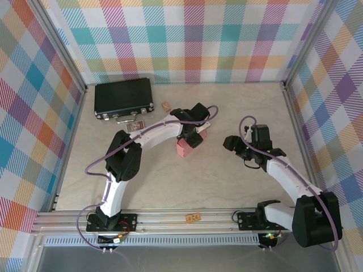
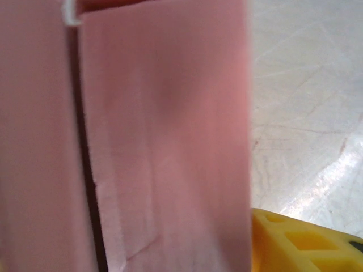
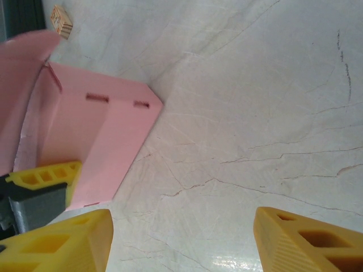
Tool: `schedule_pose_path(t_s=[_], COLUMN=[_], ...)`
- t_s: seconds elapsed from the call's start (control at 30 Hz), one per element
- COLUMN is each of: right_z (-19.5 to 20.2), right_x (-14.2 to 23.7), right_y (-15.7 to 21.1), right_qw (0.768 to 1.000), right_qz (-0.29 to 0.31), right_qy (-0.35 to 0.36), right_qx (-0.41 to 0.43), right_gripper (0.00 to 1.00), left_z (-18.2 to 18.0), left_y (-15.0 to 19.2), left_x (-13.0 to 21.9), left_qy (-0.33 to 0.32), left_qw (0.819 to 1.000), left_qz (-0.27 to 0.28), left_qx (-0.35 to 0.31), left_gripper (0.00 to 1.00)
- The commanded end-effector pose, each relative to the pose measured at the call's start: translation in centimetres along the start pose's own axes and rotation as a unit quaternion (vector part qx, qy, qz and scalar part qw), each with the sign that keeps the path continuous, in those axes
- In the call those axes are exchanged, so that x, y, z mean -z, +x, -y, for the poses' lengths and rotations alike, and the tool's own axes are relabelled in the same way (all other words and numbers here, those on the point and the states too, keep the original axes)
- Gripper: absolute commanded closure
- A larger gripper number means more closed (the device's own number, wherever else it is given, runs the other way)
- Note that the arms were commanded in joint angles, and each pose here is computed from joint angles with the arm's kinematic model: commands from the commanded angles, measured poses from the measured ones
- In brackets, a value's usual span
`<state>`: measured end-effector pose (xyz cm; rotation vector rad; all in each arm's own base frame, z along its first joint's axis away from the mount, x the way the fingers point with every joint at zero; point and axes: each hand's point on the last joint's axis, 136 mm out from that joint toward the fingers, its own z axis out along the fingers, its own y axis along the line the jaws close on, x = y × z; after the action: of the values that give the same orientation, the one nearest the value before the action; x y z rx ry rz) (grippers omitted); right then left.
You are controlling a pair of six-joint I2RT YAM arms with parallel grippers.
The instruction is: Fold the paper box
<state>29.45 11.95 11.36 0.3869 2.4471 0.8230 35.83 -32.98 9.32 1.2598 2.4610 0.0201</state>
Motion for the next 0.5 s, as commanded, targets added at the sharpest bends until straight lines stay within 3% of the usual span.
schedule_pose_path(t_s=[0.0, 0.23, 0.47], right_z=[0.5, 0.7, 0.9], right_x=[0.0, 0.2, 0.5], right_y=[0.5, 0.8, 0.9], right_qw=[1.000, 1.000, 1.000], right_qz=[-0.007, -0.008, -0.007], right_qy=[0.003, 0.005, 0.010], right_qx=[-0.001, -0.002, -0.004], right_gripper=[0.33, 0.33, 0.33], left_z=[0.8, 1.4, 3.1], left_y=[-0.5, 0.1, 1.1], left_x=[1.1, 1.2, 1.8], left_qy=[0.037, 0.096, 0.140], left_qw=[0.997, 0.988, 0.961], left_qz=[0.034, 0.043, 0.072], left_qx=[-0.057, -0.113, -0.227], left_gripper=[0.41, 0.41, 0.40])
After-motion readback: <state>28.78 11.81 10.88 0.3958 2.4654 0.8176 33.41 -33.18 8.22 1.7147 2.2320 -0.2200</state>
